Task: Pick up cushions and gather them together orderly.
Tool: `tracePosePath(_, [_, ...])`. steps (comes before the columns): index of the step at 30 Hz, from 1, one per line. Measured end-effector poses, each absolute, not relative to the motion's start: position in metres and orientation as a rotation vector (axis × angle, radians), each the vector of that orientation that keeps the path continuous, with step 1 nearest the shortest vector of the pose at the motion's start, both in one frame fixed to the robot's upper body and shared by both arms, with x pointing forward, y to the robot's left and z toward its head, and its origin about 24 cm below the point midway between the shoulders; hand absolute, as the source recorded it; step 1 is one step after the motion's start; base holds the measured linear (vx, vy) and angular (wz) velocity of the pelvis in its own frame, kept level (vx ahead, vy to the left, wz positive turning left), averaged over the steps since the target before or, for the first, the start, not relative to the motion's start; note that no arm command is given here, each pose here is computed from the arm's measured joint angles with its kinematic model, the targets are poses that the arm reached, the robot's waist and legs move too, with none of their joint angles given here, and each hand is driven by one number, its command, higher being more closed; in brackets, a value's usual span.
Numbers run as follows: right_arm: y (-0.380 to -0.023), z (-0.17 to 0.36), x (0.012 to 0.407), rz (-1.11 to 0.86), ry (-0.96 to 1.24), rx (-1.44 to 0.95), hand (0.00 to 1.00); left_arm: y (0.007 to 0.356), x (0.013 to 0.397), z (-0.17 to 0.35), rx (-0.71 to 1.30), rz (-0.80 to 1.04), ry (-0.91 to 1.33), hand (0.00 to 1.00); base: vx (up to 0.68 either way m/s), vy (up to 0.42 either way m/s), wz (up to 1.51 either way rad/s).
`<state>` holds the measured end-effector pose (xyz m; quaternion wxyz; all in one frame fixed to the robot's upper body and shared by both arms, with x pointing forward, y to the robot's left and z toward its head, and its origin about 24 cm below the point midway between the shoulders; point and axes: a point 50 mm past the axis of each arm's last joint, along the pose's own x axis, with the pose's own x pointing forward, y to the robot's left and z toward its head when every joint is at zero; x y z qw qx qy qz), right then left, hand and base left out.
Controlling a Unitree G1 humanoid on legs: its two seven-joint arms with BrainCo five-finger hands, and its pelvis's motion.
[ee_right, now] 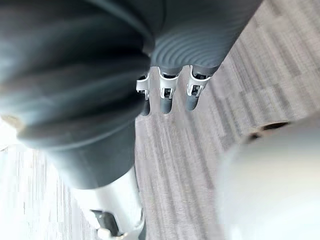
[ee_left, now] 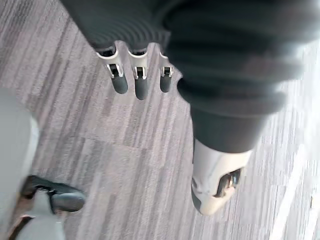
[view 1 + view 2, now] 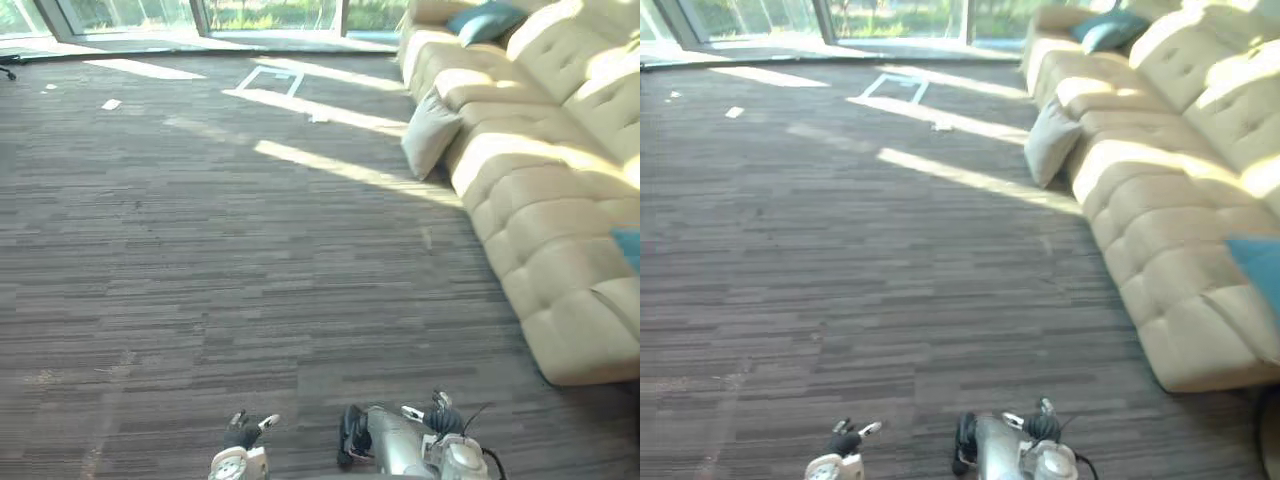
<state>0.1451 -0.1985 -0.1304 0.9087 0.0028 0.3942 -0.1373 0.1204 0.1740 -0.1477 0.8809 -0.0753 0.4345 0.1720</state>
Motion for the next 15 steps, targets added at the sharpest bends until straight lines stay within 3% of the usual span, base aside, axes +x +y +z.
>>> tracePosePath(7, [-0.160, -0.140, 0.141, -0.186, 0.880, 0.047, 0.00, 0.191, 0.127, -0.135, -0.144, 0.378, 0.801, 0.00, 0.69, 0.039, -0.47])
tracePosePath(15, [-0.150, -0.151, 0.119, -0.193, 0.966, 0.081, 0.00, 0.204, 0.127, -0.134, -0.108, 0.380, 0.803, 0.00, 0.80, 0.376, -0.41])
